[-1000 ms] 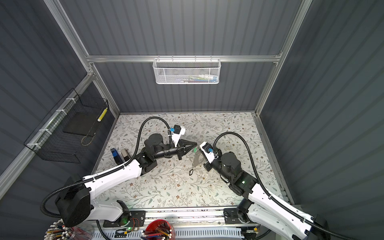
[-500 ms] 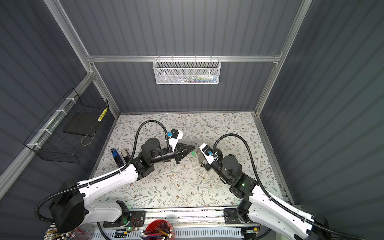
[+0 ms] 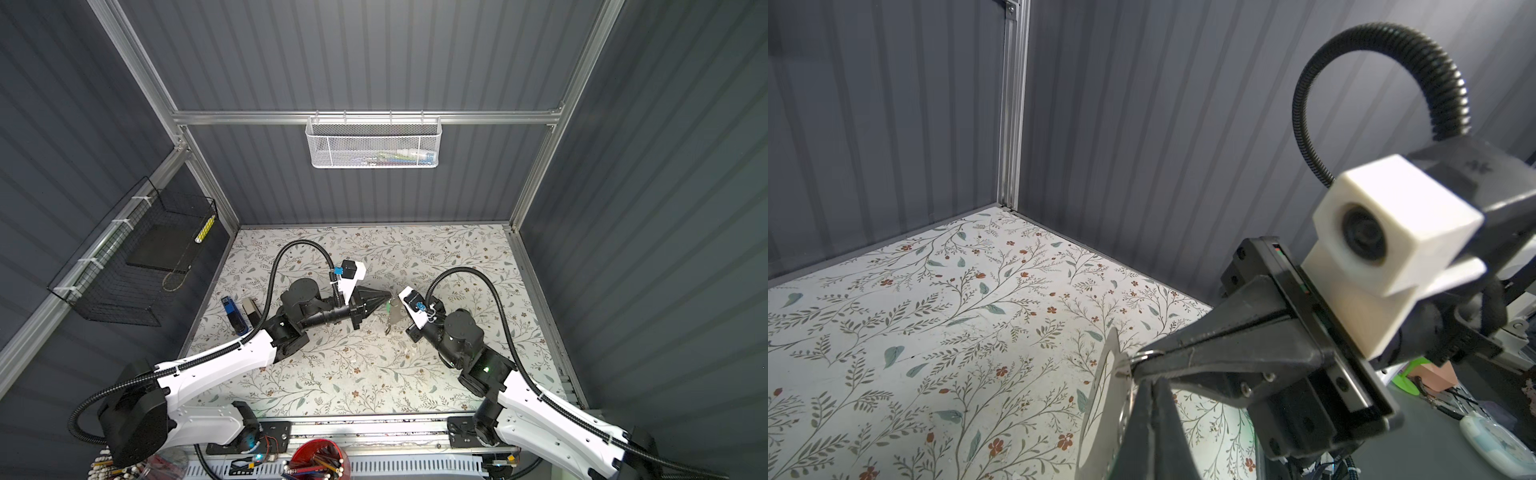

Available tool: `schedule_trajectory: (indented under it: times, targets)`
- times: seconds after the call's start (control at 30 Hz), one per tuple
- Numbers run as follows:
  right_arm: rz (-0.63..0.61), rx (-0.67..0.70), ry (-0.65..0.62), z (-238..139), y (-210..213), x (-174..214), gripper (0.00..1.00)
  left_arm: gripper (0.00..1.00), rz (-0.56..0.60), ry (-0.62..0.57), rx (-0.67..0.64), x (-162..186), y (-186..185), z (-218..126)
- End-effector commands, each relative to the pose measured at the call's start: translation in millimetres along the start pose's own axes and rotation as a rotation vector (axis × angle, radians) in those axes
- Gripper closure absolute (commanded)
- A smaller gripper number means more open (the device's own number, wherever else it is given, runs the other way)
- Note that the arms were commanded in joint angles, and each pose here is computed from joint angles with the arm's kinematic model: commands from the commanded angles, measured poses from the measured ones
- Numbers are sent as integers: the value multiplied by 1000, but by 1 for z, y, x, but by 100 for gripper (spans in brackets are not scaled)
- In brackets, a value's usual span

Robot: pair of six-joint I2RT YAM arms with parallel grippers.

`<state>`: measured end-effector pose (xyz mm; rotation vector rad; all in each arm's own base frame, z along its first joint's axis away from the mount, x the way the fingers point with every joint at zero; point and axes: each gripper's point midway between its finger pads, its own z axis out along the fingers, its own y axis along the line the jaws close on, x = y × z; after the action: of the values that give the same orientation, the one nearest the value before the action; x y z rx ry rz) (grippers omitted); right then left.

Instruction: Put the keys on the keyring

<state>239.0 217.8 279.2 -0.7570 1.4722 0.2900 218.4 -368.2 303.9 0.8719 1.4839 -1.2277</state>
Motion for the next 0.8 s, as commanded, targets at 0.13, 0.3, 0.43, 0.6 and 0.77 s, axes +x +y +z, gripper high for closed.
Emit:
schedule_trajectory:
  times: [0.13, 0.3, 0.43, 0.6, 0.77]
  targets:
    - [27, -25, -51, -1, 3, -17, 100, 100, 62, -11, 25, -6, -6, 7]
    - [44, -37, -48, -2, 4, -17, 100, 100, 84, -23, 17, -9, -6, 8]
    - [49, -49, -40, -1, 6, -16, 100, 100, 97, -38, 12, -10, -6, 7]
    - [55, -61, -43, -1, 8, -17, 100, 100, 105, -41, 6, -11, -6, 8]
    - [62, -64, -44, -1, 9, -17, 100, 100, 113, -41, -3, -10, -5, 8]
